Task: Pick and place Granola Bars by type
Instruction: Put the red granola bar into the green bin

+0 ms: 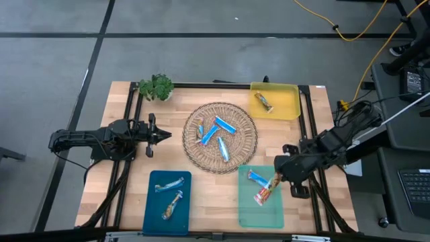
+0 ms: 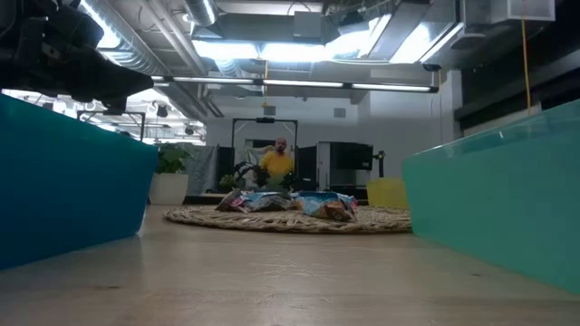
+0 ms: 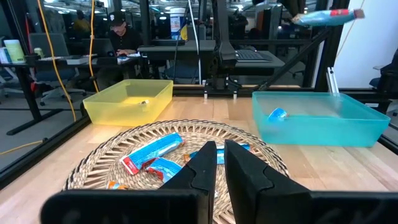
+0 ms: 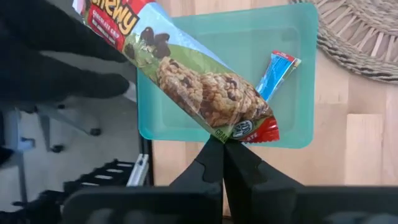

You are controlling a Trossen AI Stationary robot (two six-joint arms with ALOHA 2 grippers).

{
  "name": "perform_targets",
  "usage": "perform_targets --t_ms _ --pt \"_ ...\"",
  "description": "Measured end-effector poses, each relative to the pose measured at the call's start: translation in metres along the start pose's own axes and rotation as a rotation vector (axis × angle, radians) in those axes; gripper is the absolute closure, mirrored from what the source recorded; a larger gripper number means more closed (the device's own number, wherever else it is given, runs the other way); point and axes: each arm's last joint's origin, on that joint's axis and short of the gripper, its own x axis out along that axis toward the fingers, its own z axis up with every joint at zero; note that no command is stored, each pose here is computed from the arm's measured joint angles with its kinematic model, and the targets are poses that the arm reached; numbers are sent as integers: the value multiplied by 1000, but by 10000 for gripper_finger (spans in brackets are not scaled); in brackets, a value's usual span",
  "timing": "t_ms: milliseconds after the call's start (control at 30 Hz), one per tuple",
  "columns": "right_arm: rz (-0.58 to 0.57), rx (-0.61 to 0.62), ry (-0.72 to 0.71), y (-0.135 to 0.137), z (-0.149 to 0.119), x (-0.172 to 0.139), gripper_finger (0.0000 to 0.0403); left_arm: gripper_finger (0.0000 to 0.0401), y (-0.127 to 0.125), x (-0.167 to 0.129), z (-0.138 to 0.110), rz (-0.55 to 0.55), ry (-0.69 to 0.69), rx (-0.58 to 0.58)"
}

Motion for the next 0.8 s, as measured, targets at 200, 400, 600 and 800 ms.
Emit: perform_targets --t_ms 200,400,600,800 --pt "-41 -83 42 5 8 18 398 372 0 0 0 0 0 0" --pt "-73 -137 90 9 15 37 398 376 0 0 0 0 0 0" --pt "-96 -189 99 15 23 57 398 375 0 0 0 0 0 0" --pt "-97 -232 98 21 26 78 398 373 0 0 0 0 1 0"
